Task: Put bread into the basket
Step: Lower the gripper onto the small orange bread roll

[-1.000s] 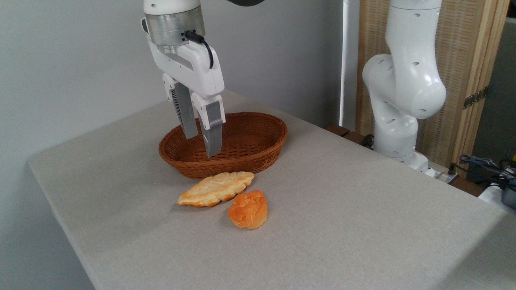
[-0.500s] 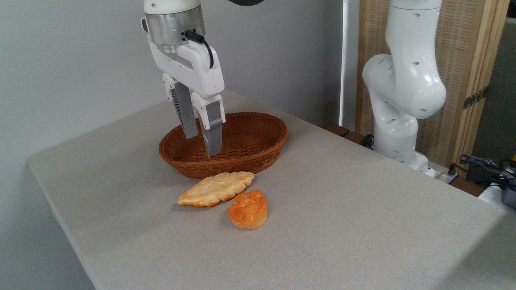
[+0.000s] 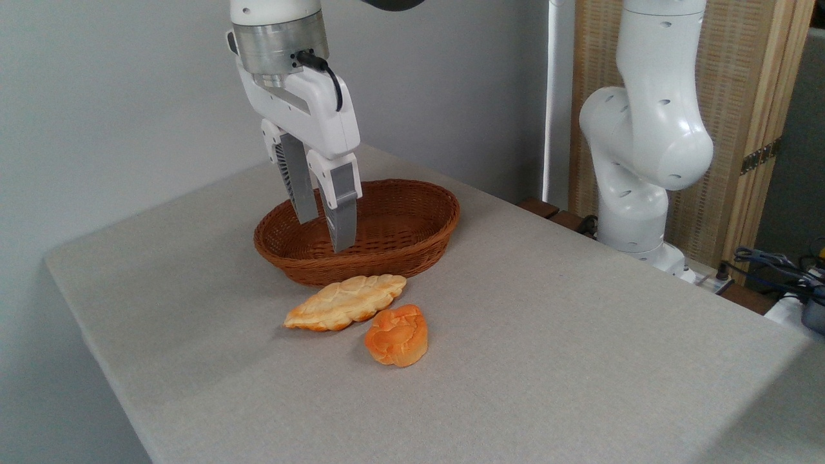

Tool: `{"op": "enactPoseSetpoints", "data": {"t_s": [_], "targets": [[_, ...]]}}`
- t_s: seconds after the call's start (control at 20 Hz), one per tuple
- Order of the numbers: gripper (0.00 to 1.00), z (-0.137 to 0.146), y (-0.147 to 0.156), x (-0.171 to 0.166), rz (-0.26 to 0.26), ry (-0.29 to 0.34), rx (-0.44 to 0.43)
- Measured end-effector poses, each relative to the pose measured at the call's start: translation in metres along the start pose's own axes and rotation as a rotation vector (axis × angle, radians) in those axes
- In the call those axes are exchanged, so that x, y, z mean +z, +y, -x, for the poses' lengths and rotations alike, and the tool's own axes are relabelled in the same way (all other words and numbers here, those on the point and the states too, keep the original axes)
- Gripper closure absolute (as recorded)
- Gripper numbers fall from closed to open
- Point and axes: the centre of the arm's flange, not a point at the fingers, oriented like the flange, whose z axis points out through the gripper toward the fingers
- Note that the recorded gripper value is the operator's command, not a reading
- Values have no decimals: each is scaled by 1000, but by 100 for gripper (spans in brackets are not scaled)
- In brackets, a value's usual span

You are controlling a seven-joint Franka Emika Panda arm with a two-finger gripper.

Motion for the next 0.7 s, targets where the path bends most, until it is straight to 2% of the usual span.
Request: {"op": "enactPoseSetpoints", "data": {"t_s": [0.15, 0.35, 0.55, 0.7], "targets": [[0, 1, 1, 12, 17, -22, 4], [0, 10, -1, 48, 62, -72, 53], [0, 31, -20, 79, 77, -79, 84], [0, 42, -24, 97, 84, -117, 123]]}}
